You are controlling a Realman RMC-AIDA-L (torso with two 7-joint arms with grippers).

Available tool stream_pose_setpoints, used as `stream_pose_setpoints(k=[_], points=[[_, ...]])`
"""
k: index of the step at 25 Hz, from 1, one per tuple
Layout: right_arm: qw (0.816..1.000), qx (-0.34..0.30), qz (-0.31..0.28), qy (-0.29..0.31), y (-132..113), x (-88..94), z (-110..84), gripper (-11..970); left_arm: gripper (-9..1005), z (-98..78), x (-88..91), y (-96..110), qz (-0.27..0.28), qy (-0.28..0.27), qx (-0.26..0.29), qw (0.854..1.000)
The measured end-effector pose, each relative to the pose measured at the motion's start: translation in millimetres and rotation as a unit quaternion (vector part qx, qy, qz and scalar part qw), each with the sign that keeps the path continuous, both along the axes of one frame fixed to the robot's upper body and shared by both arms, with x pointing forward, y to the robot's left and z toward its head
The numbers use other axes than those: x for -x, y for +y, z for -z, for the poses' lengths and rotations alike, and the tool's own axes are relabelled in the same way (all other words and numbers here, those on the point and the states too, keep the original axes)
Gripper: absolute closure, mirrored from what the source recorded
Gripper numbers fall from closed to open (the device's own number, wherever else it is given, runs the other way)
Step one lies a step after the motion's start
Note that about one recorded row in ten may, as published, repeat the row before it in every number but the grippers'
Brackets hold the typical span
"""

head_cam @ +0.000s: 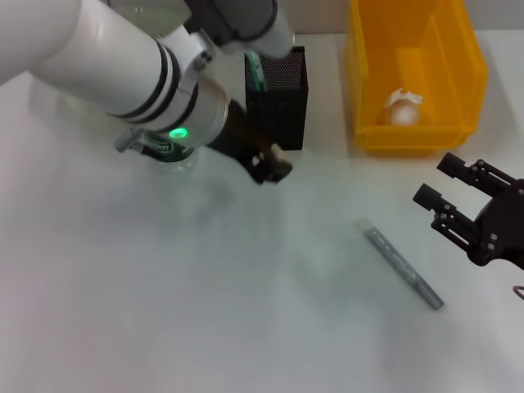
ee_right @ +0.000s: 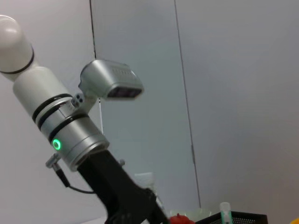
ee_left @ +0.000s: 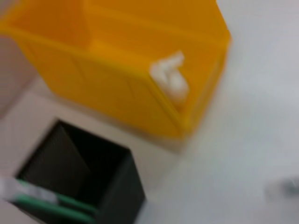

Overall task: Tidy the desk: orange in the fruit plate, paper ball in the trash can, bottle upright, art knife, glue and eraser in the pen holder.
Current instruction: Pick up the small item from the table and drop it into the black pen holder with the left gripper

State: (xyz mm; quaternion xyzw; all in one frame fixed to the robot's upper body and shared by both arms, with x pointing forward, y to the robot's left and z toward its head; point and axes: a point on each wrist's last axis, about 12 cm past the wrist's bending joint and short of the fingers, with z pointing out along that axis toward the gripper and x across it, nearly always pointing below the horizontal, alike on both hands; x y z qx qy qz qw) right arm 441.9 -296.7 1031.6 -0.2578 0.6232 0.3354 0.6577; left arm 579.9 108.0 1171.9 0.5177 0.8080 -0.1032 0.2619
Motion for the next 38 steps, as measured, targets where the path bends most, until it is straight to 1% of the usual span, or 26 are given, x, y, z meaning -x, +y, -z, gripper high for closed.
stream_pose_setpoints(k=[3,4,5,10,15,20,25,32,38], points=[[1.000,-0.002,0.001,0.002,0.3,0.8,0.6,406,592,-4.9,-6.3,-1.1,-0.013,-0.027,0.027,0.999],[1.000,-0.002,0.001,0.002,0.4,0.9,0.7,406,593,-4.9,-6.3,-1.1,-0.013,-0.027,0.027,0.999],[1.000,-0.004,0.000,0.003,1.2,1.4,1.2,406,593,-8.5,-10.6,-3.8,-0.023,-0.047,0.046,0.998],[1.000,-0.007,-0.002,0.006,3.3,2.1,2.0,405,594,-13.8,-19.4,-9.0,-0.050,-0.087,0.088,0.991],[1.000,-0.008,-0.005,0.008,4.5,3.1,2.7,405,595,-12.3,-26.1,-9.0,-0.064,-0.110,0.104,0.986],[1.000,-0.009,-0.007,0.008,4.9,3.9,2.7,406,597,-6.5,-32.8,-5.8,-0.079,-0.122,0.110,0.983],[1.000,-0.010,-0.008,0.008,5.0,4.0,2.5,406,588,3.4,-38.6,-0.9,-0.091,-0.126,0.104,0.982],[1.000,-0.011,-0.009,0.009,5.0,3.8,2.2,405,571,3.2,-40.7,0.3,-0.096,-0.138,0.110,0.980],[1.000,-0.011,-0.009,0.009,4.8,3.6,2.0,406,557,4.5,-40.2,-1.5,-0.091,-0.138,0.106,0.981]])
